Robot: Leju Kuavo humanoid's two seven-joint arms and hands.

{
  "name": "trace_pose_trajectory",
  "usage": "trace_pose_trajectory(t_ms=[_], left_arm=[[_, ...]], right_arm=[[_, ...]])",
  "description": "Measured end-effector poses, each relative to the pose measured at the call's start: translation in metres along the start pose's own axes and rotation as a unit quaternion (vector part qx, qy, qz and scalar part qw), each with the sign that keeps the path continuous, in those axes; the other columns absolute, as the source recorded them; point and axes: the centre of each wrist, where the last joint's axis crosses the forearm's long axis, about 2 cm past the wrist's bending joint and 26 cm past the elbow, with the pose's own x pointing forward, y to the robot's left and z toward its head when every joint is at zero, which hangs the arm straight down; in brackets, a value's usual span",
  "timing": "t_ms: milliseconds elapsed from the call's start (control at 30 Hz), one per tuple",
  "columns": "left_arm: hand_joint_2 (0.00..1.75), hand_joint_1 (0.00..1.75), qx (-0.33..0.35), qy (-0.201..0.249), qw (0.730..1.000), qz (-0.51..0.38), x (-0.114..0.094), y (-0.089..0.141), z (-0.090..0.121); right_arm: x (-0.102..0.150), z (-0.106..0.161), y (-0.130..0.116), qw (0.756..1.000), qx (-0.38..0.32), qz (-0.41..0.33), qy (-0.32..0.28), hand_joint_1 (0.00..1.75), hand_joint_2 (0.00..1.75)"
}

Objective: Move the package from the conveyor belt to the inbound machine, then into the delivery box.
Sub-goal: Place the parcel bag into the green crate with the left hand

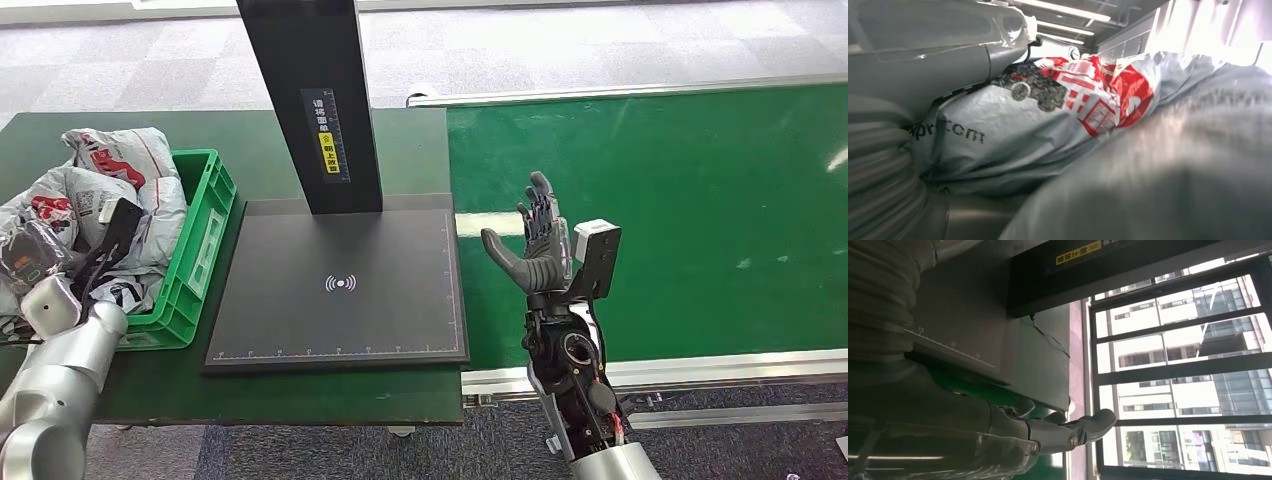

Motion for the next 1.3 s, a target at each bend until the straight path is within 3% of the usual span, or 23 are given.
trace_pose_trajectory(t_ms=[133,300,567,667,933,1300], left_arm=[[1.75,0.0,0.033,-0.09,0.993,0.066,0.002,0.005,0.004],[1.75,0.0,0.124,-0.186,0.962,0.156,0.001,0.017,0.008],[1.75,0.0,0.184,-0.136,0.952,0.205,-0.012,0.019,0.019],[1.75,0.0,0.225,-0.127,0.941,0.217,-0.016,0.03,0.023],[1.75,0.0,0.318,-0.207,0.903,0.203,0.006,0.077,0.033],[1.75,0.0,0.35,-0.225,0.885,0.208,0.016,0.094,0.039]], right_arm=[[0.0,0.001,0.001,1.0,0.004,0.004,0.0,0.0,1.75],[0.0,0.001,0.004,1.0,0.006,0.007,0.0,0.0,1.75],[0.0,0.001,0.006,1.0,0.009,0.008,-0.001,0.0,1.75],[-0.001,0.001,0.008,1.0,0.01,0.004,-0.004,0.0,1.75],[0.0,0.001,0.011,1.0,0.013,-0.003,-0.015,0.0,1.75],[-0.001,0.001,0.012,1.0,0.015,-0.004,-0.015,0.0,1.75]])
